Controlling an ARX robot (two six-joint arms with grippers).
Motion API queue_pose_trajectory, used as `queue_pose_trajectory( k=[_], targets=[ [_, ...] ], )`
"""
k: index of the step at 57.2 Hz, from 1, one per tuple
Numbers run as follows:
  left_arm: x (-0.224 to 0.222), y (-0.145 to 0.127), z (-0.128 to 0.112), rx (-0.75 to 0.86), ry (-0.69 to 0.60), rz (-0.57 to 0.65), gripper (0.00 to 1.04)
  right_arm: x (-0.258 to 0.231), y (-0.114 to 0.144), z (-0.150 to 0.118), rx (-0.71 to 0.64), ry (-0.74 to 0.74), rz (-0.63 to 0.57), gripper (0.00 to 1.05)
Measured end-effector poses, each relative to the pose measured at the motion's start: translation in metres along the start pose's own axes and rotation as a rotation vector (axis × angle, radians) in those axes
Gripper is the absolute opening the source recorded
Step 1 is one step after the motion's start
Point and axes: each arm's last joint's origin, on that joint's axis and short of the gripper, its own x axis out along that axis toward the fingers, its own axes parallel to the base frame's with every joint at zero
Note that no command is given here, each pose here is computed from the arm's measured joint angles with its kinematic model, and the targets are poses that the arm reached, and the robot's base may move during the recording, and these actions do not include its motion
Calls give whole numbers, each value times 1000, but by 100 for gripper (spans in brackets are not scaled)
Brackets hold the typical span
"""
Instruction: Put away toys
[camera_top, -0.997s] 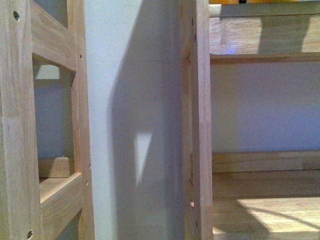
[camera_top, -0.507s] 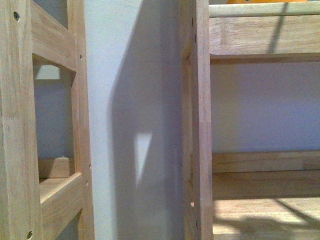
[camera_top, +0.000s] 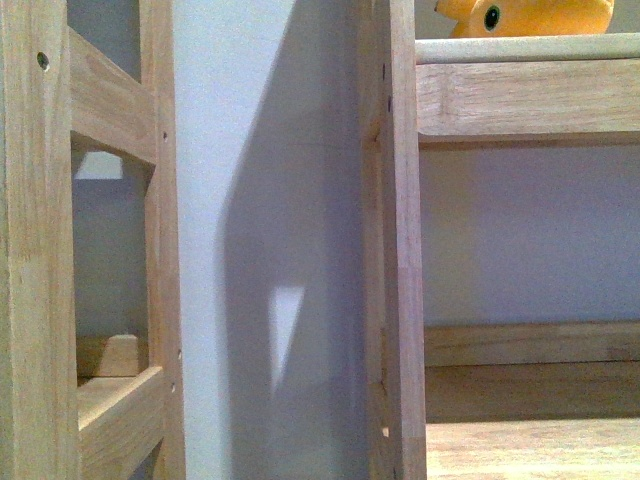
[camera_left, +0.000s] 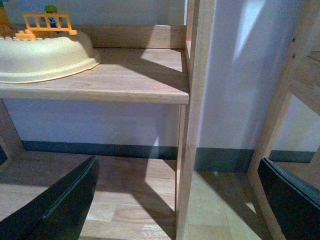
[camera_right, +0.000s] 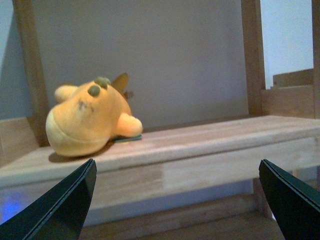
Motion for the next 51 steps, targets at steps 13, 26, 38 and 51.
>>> queue_pose_trajectory(
  k=[13,26,38,51],
  targets=[
    [0,0,0,0,0,0,98,-34,-8,-72,9,97,-13,98],
    [0,0,0,0,0,0,98,-61,-4,-122,6,180,23,98],
    [0,0,0,0,0,0,98,-80,-10,-160,-21,271,27,98],
    [0,0,0,0,0,0,98,-83,-13,-169,-23,307,14,98]
  ],
)
